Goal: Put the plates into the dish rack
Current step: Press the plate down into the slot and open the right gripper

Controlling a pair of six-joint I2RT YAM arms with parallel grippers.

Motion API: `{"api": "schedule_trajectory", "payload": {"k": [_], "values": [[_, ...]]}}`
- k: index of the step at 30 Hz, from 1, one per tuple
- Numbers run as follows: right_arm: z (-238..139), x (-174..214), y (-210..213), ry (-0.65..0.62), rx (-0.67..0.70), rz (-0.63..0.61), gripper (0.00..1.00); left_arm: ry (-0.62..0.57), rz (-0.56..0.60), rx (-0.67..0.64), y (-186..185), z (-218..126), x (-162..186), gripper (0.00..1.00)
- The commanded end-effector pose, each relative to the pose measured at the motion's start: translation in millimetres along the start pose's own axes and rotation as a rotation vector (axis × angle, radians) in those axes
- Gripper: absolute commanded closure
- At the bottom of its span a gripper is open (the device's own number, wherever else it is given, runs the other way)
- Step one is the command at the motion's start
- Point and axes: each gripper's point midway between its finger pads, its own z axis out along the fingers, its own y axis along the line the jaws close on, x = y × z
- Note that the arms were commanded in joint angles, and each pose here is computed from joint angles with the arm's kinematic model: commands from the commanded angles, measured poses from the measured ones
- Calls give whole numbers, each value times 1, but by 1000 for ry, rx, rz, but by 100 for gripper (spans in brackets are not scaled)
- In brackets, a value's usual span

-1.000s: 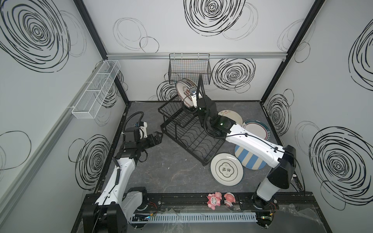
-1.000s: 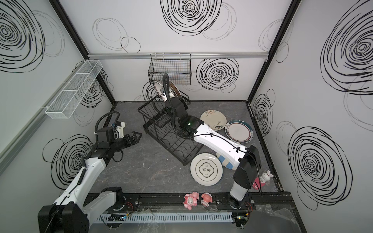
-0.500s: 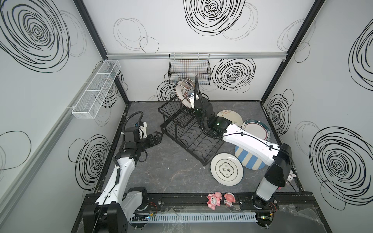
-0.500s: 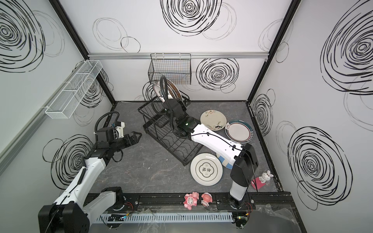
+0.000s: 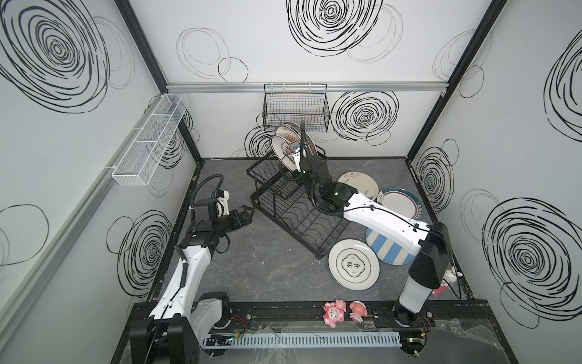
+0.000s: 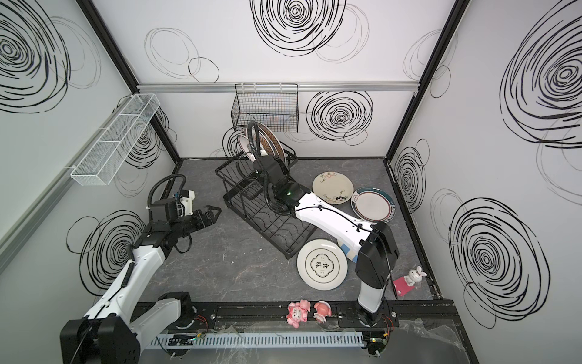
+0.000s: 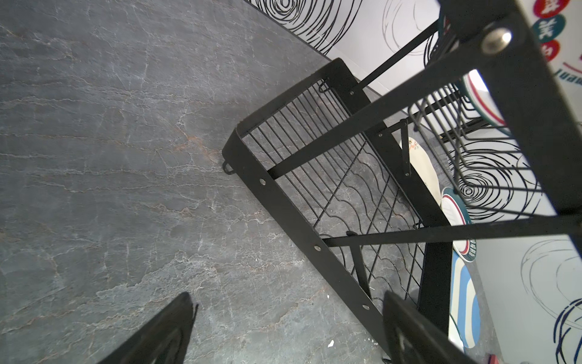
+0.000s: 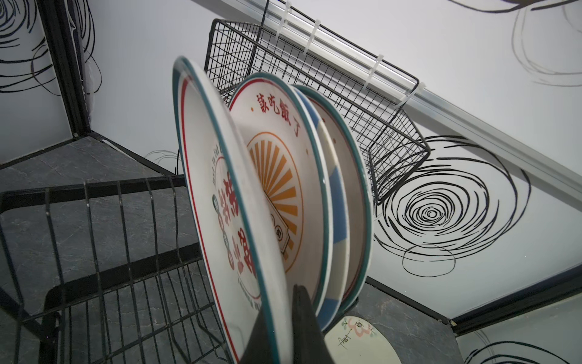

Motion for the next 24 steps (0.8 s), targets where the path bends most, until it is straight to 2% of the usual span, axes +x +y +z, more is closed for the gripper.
{"api": "schedule_trajectory", "payload": {"k": [1,13,24], "values": [[8,-9,-14,-24,46,48,100,-17,21,13,1,1,-3,4],[20,-8,-17,-4,74,82,100,-13,18,16,1,2,-2,4],[-13,-40,-47,-76,119,155,100,-13,10,20,2,3,-3,4]]}}
